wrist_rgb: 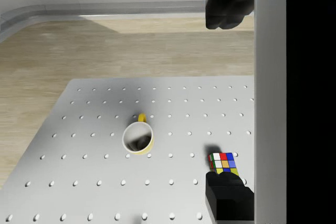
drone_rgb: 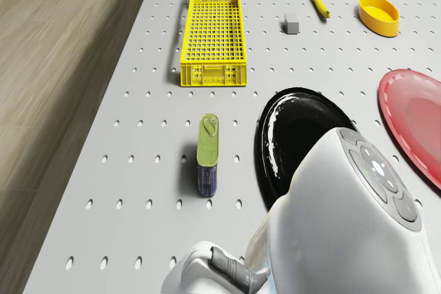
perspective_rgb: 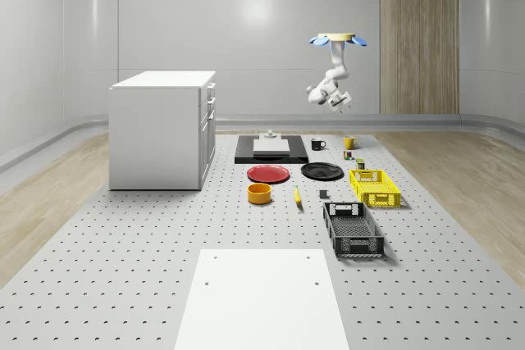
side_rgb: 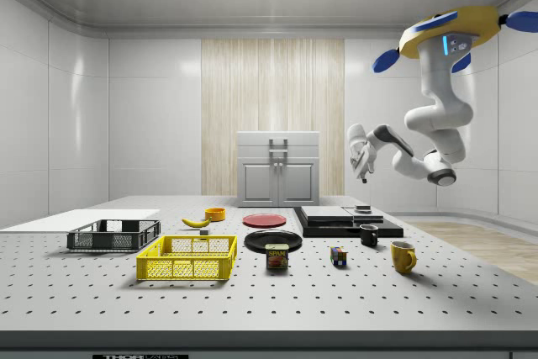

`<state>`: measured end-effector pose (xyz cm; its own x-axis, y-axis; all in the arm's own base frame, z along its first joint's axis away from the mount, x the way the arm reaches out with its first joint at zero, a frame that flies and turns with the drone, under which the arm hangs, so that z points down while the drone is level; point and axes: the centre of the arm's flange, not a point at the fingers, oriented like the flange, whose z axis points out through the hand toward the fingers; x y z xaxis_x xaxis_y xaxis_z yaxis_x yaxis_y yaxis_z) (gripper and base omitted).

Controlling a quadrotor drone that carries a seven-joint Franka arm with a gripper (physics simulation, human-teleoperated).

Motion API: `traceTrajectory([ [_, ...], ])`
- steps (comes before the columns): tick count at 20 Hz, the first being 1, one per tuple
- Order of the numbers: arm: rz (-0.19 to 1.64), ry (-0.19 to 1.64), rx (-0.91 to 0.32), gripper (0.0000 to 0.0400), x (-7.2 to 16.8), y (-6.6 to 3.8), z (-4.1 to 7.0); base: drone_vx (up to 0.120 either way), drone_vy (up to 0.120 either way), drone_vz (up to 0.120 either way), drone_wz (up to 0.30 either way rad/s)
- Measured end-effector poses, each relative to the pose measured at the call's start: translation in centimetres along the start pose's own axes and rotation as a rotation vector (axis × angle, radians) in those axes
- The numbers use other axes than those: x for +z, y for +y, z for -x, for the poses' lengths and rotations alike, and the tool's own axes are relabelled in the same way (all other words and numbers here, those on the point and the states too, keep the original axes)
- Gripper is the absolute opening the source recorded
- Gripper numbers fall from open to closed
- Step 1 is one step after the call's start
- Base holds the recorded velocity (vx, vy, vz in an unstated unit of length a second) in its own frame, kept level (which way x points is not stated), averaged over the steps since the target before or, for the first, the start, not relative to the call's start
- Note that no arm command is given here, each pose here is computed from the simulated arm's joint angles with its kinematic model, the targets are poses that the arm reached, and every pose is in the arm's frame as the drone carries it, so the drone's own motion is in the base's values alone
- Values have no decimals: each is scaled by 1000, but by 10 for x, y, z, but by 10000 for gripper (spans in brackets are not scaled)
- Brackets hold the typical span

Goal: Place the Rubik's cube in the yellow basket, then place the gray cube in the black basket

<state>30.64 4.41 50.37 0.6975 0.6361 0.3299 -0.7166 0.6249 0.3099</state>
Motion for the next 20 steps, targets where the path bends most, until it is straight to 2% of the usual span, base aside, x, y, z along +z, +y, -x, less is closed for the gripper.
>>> traceTrajectory([
  [2,97,99,-4,400,1,-10,10,120,0,-120,0],
  [4,166,171,-6,400,2,-16,17,120,-100,-120,0],
  [8,248,256,-9,400,5,-24,25,120,-110,-120,0],
  [15,303,315,-11,400,8,-29,30,0,0,-120,0],
  [20,315,329,-12,400,9,-31,31,0,64,-120,0],
])
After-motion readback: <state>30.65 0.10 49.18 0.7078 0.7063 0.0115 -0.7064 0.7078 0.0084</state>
